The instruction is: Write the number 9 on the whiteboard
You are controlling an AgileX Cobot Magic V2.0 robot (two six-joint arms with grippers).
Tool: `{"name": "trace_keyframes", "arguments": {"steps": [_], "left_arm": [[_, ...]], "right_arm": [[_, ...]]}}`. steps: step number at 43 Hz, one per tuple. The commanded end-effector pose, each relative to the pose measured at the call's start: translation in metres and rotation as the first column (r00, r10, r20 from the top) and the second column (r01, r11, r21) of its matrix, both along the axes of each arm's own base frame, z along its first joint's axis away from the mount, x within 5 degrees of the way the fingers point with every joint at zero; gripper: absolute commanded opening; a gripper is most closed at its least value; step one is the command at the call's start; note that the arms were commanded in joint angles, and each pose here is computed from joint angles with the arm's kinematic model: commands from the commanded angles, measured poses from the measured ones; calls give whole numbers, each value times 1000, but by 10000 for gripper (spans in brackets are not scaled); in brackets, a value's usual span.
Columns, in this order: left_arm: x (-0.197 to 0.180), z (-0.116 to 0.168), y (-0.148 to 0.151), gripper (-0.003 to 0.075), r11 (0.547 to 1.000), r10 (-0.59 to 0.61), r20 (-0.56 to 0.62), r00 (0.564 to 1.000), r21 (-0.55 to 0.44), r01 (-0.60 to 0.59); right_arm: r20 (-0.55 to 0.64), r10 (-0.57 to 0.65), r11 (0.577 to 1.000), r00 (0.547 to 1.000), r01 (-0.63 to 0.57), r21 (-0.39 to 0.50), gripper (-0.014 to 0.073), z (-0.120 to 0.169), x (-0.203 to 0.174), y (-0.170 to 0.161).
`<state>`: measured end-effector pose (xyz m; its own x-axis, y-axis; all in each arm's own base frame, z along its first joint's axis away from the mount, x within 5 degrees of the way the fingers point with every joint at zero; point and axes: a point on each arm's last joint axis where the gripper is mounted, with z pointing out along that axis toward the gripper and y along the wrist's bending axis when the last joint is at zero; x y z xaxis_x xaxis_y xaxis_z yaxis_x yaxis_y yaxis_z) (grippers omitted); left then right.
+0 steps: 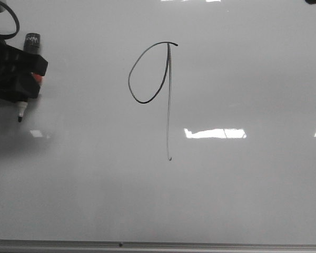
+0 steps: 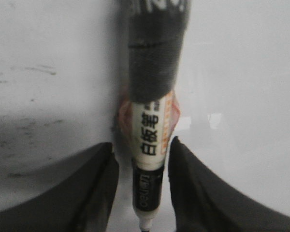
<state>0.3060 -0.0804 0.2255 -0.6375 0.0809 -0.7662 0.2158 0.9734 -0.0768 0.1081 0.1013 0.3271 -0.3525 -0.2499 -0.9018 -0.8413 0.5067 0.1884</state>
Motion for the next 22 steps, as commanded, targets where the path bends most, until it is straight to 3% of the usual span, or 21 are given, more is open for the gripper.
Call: {"name": "trace_keyframes", "arguments": {"steps": [1, 12, 22], "left_arm": [[6, 24, 0, 333, 999, 30, 117, 993, -43, -25], [-6, 33, 1, 430, 1000, -9, 102, 995, -17, 10], [-77, 68, 17, 395, 999, -6, 313, 950, -48, 22]], "right_arm": [[23, -37, 997, 999, 35, 73, -61, 13, 2, 0], [34, -61, 995, 998, 58, 78, -60, 14, 4, -1], [35, -63, 995, 997, 60, 78, -60, 14, 4, -1]]}}
